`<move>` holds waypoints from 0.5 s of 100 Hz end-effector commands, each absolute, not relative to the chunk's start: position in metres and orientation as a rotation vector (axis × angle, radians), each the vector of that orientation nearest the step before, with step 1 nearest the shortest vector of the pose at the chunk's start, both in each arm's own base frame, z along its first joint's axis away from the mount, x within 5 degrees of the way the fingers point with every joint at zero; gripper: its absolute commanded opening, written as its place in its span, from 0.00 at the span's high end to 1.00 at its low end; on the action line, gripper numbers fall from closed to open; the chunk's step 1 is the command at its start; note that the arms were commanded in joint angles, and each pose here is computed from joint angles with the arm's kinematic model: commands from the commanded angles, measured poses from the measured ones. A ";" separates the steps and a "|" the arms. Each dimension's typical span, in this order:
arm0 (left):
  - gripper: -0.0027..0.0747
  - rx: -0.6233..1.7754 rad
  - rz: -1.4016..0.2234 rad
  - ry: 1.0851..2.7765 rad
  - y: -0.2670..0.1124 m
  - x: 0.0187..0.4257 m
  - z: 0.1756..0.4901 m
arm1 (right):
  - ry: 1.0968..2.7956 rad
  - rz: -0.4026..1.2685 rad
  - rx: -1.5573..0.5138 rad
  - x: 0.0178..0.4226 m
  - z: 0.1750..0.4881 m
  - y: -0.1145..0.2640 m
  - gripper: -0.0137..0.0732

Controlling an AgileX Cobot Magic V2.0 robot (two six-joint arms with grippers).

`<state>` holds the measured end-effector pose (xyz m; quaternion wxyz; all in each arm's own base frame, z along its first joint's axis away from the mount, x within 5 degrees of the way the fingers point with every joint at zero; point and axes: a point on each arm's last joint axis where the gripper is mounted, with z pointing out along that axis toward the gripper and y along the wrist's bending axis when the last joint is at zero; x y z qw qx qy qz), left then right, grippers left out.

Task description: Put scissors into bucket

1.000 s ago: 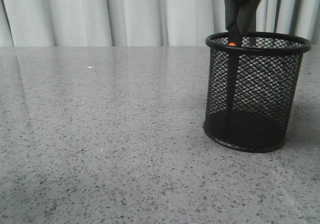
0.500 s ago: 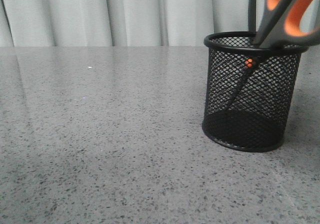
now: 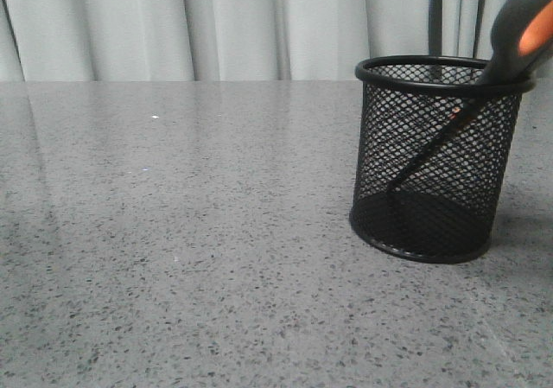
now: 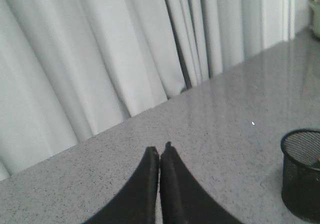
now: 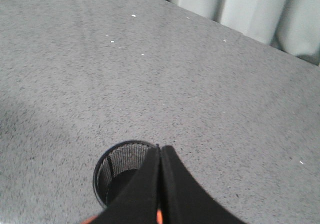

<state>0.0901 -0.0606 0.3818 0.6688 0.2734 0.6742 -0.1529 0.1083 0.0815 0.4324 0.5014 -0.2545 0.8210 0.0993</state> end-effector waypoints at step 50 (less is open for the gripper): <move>0.99 0.245 -0.424 1.498 -0.049 0.103 0.307 | 1.425 0.288 -0.624 0.036 0.320 0.005 0.91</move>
